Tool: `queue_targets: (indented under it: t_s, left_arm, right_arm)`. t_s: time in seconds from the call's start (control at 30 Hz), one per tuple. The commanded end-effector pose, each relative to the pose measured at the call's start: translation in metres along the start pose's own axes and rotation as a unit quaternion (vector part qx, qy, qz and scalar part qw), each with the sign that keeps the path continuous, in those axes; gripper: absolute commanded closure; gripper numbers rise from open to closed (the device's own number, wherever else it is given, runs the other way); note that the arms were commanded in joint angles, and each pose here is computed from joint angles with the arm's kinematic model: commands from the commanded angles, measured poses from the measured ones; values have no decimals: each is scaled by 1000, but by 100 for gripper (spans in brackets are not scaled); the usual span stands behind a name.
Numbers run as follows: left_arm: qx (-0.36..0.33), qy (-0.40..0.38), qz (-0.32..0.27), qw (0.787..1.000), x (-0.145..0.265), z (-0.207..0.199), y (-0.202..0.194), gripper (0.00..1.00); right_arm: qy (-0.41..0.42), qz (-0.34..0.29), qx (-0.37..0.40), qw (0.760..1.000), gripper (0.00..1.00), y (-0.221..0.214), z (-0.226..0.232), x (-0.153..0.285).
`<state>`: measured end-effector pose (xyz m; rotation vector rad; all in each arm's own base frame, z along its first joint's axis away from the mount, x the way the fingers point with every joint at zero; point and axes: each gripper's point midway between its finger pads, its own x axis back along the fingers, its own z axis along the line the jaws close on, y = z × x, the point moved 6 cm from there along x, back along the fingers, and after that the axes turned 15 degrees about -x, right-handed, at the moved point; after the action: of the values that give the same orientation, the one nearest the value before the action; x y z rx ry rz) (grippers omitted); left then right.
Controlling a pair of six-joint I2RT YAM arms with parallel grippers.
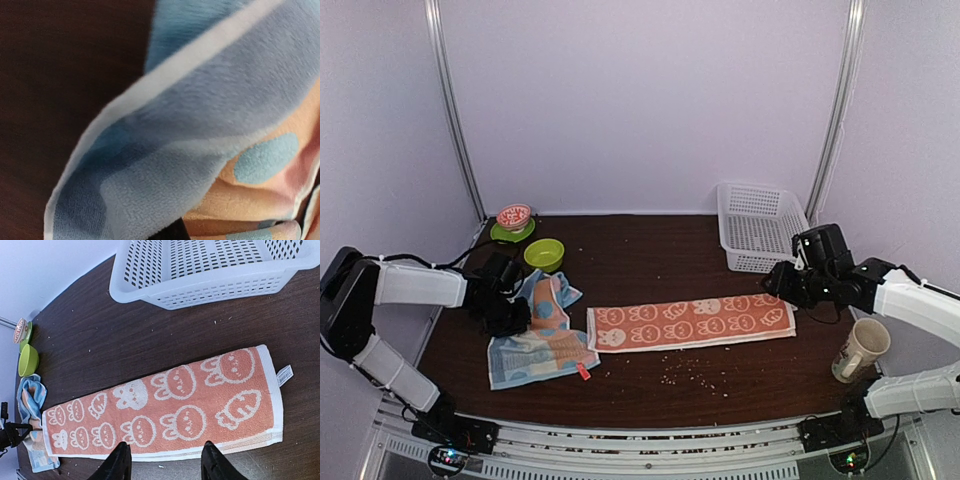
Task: Roll the towels
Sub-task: Move the towel to the center of the board.
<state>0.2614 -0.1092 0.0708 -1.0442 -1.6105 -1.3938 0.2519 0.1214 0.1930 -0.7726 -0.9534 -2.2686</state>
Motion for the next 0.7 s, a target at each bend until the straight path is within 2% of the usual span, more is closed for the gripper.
queue_targets:
  t_s: [0.0,0.07,0.17,0.27,0.33,0.43,0.53,0.6,0.67]
  left_arm:
    - [46,114,31,992,6,52,-8,100]
    - [63,121,14,991,13,57,0,100]
    - [71,186,1,980,38,69,15,100]
    - [69,213,-27,974,65,72,30,99]
    - [71,229,-44,970,84,74,38,85]
    - [51,206,-78,974,113,63,46,49]
    - [-8,147,-132,980,142,17,51,25]
    - [-56,81,-145,985,147,-32,51,20]
    - [-89,-6,-131,987,136,-83,48,22]
  right_arm:
    - [6,-33,11,999,52,11,6,12]
    - [7,-35,15,999,51,11,7,13]
    - [7,-34,19,999,51,12,9,13]
    - [11,-33,24,999,48,13,10,13]
    - [14,-32,26,999,45,13,12,13]
    - [21,-28,30,999,41,12,13,14]
    - [27,-26,35,999,40,11,14,16]
    - [31,-26,36,999,40,11,14,17]
    - [32,-28,34,999,40,11,14,17]
